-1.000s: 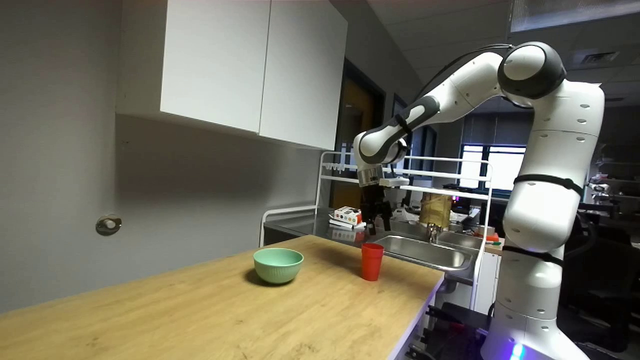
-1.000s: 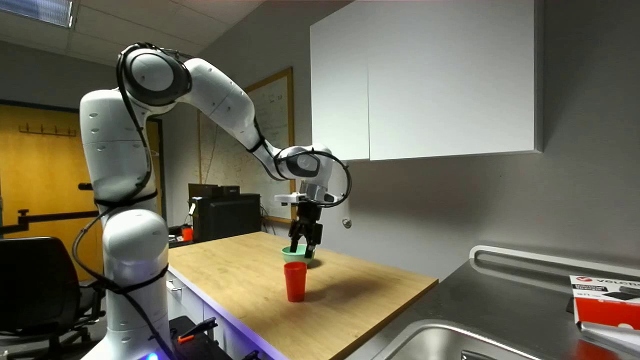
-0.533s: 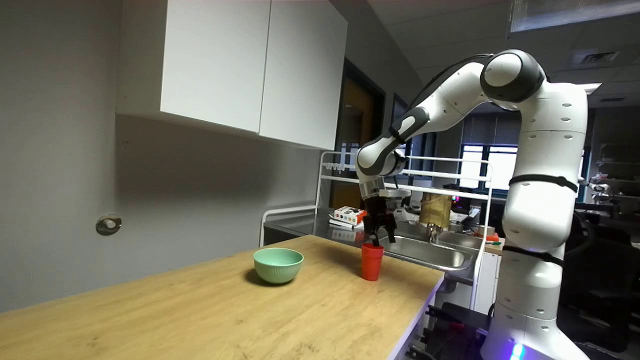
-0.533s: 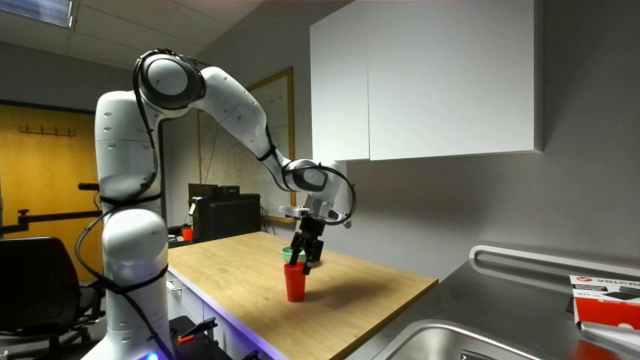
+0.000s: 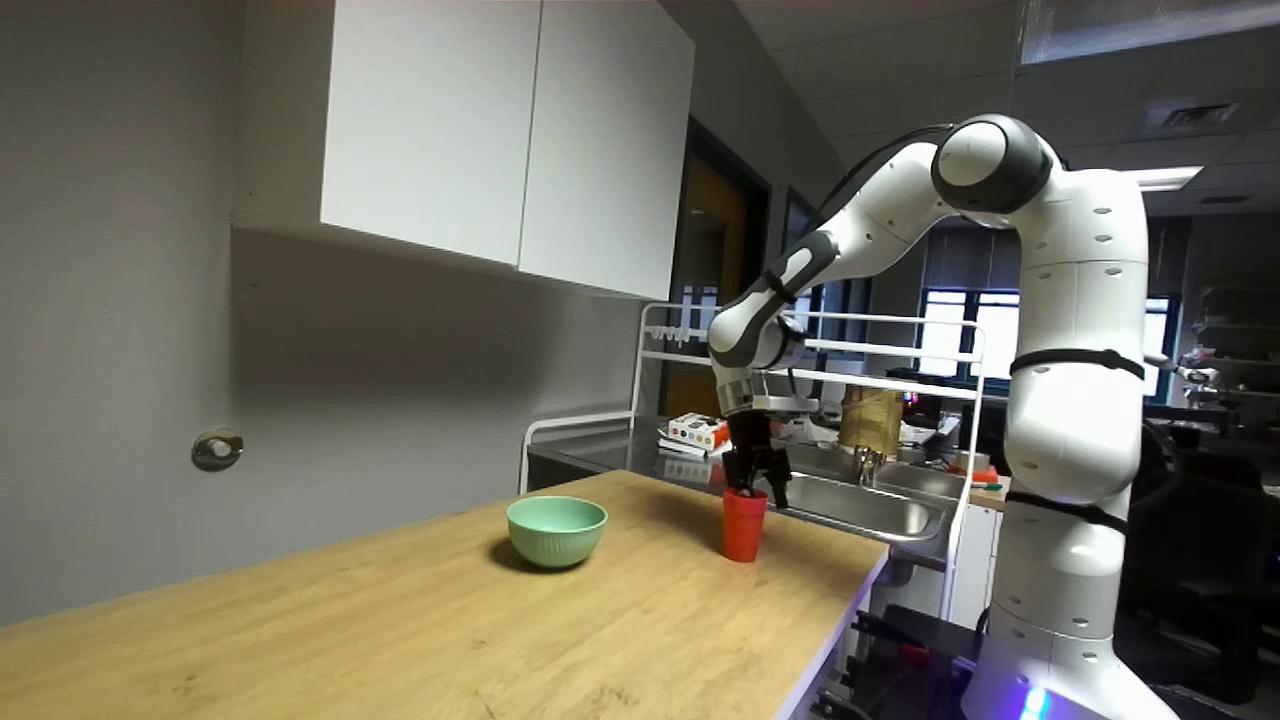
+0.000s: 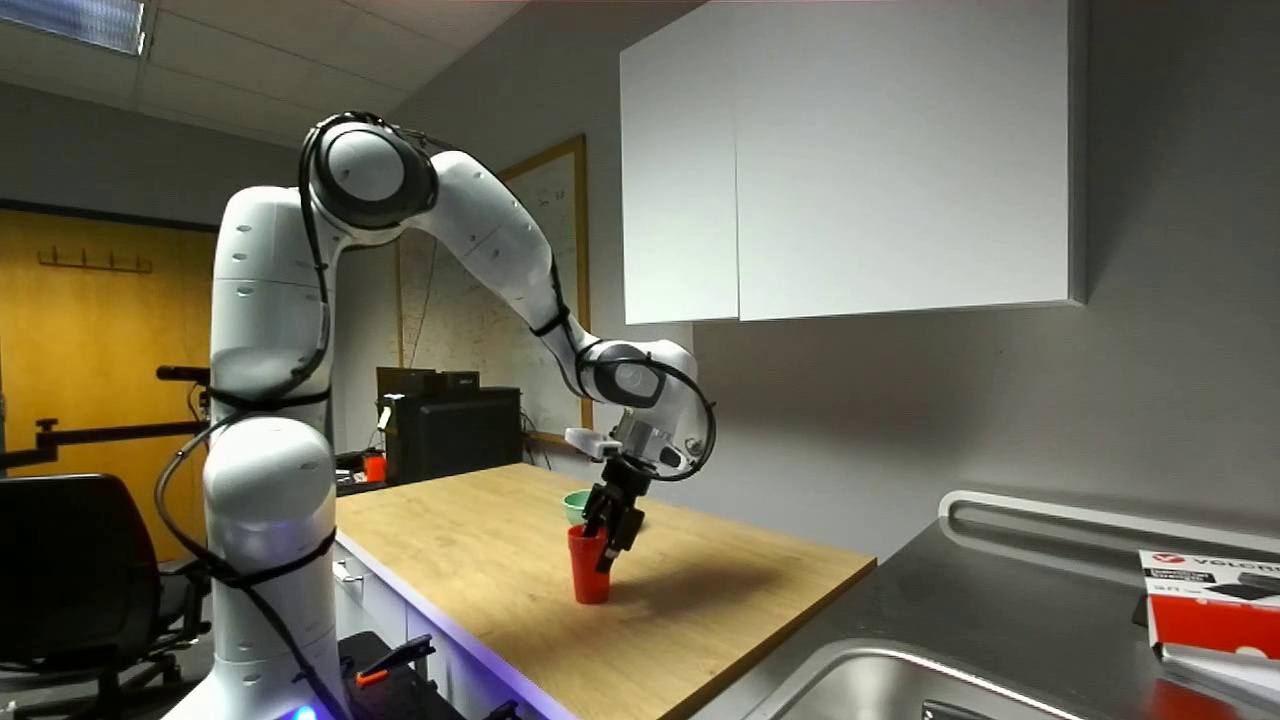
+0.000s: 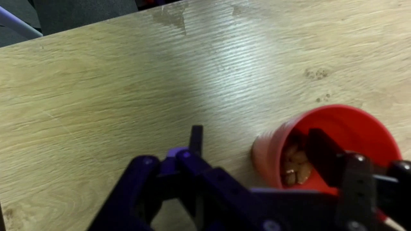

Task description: Pour the things in the cup into the bowl

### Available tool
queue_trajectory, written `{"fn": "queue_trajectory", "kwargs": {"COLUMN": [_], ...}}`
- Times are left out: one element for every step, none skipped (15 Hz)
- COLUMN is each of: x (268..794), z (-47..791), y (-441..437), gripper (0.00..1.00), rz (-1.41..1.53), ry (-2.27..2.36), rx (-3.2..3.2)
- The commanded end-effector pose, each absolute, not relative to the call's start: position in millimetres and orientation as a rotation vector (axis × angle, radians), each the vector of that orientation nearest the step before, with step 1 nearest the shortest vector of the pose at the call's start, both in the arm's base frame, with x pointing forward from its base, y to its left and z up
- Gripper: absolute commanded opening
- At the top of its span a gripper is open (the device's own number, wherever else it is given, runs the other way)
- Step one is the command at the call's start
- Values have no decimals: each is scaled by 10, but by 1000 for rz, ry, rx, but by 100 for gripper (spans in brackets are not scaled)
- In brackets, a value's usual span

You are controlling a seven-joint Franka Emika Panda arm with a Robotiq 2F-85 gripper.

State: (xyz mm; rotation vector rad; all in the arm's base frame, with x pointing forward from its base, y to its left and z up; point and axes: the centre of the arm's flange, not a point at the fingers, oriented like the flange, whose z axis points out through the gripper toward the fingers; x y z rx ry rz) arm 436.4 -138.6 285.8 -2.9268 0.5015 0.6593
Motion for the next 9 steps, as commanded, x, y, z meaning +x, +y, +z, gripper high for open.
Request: {"fn": "queue_trajectory", "kwargs": {"x": [4493, 4505, 4519, 4532, 4541, 4554, 4567, 4579, 4596], "z": [2866, 2868, 2870, 2876, 2883, 2892, 2906, 2916, 2929], "y": [-1383, -1375, -1369, -1363, -1360, -1358, -1355, -1351, -1346], "gripper": [52, 45, 36, 30, 23, 14, 7, 1, 0], "rz": [639, 639, 638, 635, 633, 630, 625, 621, 615], "ry": [496, 497, 496, 496, 496, 497, 497, 499, 508], "rx": [-2907, -2908, -2909, -2911, -2911, -2912, -2914, -2916, -2919]}}
